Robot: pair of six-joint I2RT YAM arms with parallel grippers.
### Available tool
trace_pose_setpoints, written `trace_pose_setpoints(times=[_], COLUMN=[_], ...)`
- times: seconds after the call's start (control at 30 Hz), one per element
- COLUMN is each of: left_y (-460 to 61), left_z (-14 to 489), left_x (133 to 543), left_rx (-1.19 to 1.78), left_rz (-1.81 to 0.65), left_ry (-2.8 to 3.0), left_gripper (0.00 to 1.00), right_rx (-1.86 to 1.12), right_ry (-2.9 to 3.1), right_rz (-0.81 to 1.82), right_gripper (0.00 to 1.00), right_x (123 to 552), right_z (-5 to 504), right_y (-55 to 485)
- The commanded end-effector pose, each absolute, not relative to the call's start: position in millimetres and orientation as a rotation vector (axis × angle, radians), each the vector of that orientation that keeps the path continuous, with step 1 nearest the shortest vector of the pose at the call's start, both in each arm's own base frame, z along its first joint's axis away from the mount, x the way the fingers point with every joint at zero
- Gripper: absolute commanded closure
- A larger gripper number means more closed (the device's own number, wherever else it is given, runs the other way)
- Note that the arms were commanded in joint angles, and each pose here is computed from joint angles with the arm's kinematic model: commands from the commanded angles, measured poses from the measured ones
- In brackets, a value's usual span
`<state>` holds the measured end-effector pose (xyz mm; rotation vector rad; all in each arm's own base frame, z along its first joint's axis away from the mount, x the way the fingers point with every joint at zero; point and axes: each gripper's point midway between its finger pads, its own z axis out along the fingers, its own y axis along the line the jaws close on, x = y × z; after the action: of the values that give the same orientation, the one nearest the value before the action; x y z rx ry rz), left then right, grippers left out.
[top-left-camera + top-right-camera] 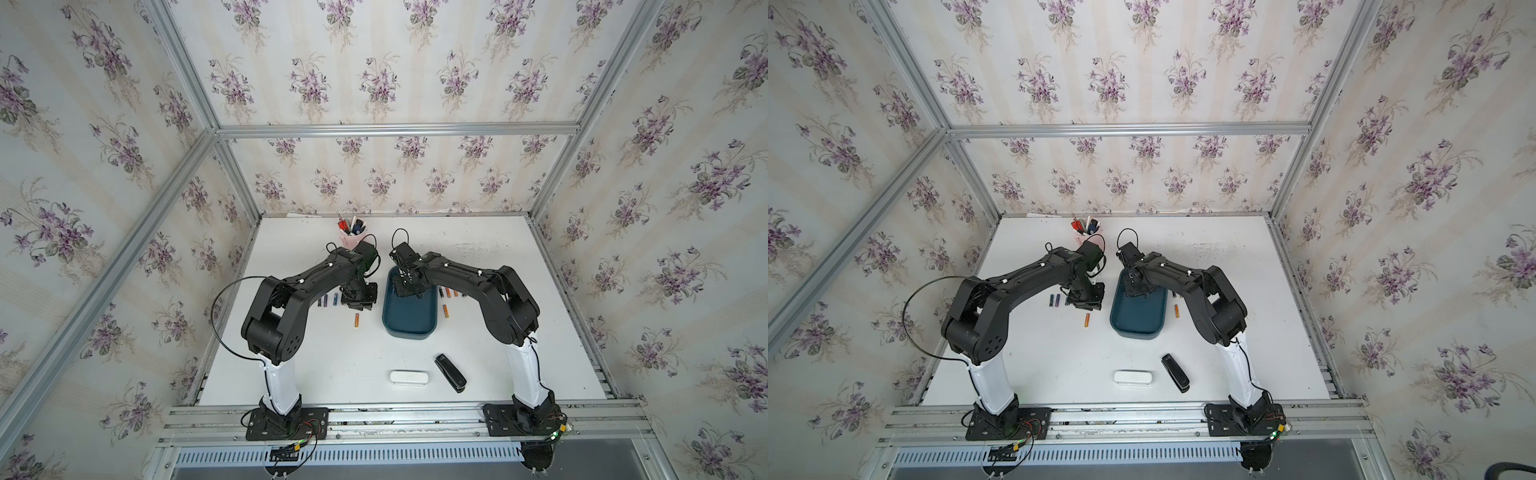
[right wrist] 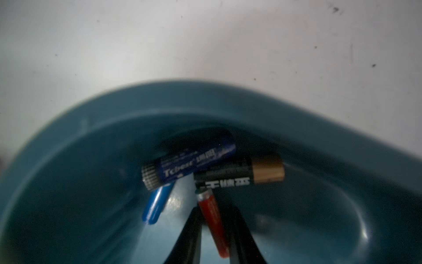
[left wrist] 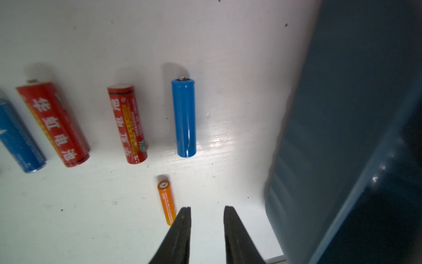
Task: Take the batteries out of the storage box
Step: Pick up the battery from the storage box, then place the battery at the center of the board.
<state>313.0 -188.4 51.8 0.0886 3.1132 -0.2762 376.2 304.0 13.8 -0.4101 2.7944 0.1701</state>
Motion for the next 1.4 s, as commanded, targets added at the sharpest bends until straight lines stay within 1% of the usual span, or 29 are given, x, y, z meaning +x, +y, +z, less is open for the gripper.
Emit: trace_pose_setpoints(times=[0.0, 0.2, 0.33, 0.6, 0.9, 1.0, 1.17, 1.27, 1.37], left_y=[-183.3, -182.6, -182.9, -182.6, -182.6, -182.0, -180.0, -179.3, -178.8], left_z=[53.8, 54.5, 56.7, 60.5, 63.8, 64.3, 65.2, 65.6, 64.9], left_x=[311.0, 310.6, 313.5, 318.1, 319.6, 319.2, 319.0, 319.2, 319.7], left_rx=[0.102, 0.106, 0.114, 0.127, 0.135, 0.135, 0.136, 0.134, 0.131], left_rz=[-0.241, -0.231, -0.226, -0.218, -0.216, -0.212, -0.202, -0.199, -0.198], left_ry=[3.122, 3.125, 3.123, 3.114, 3.106, 3.106, 3.108, 3.107, 3.108], left_gripper=[0.69, 0.69, 0.69, 0.69, 0.69, 0.69, 0.69, 0.69, 0.69], right_rx=[-0.476, -0.483, -0.465, -0.425, -0.378, -0.336, -0.250, -0.162, -0.120], right_ry=[2.883, 2.894, 2.883, 2.863, 2.813, 2.796, 2.773, 2.772, 2.787], right_rz=[0.117, 0.172, 0.209, 0.325, 0.392, 0.383, 0.333, 0.301, 0.284], right_gripper=[0.77, 0.83, 0.85, 0.85, 0.85, 0.85, 0.85, 0.85, 0.85], right_x=[358.1, 352.7, 351.0, 338.8, 327.6, 330.0, 335.8, 340.2, 336.5], right_z=[-4.7, -1.8, 9.8, 40.4, 82.6, 96.6, 114.0, 115.1, 106.2], right_y=[292.8, 298.0, 299.3, 301.5, 286.8, 270.1, 226.6, 191.0, 169.6])
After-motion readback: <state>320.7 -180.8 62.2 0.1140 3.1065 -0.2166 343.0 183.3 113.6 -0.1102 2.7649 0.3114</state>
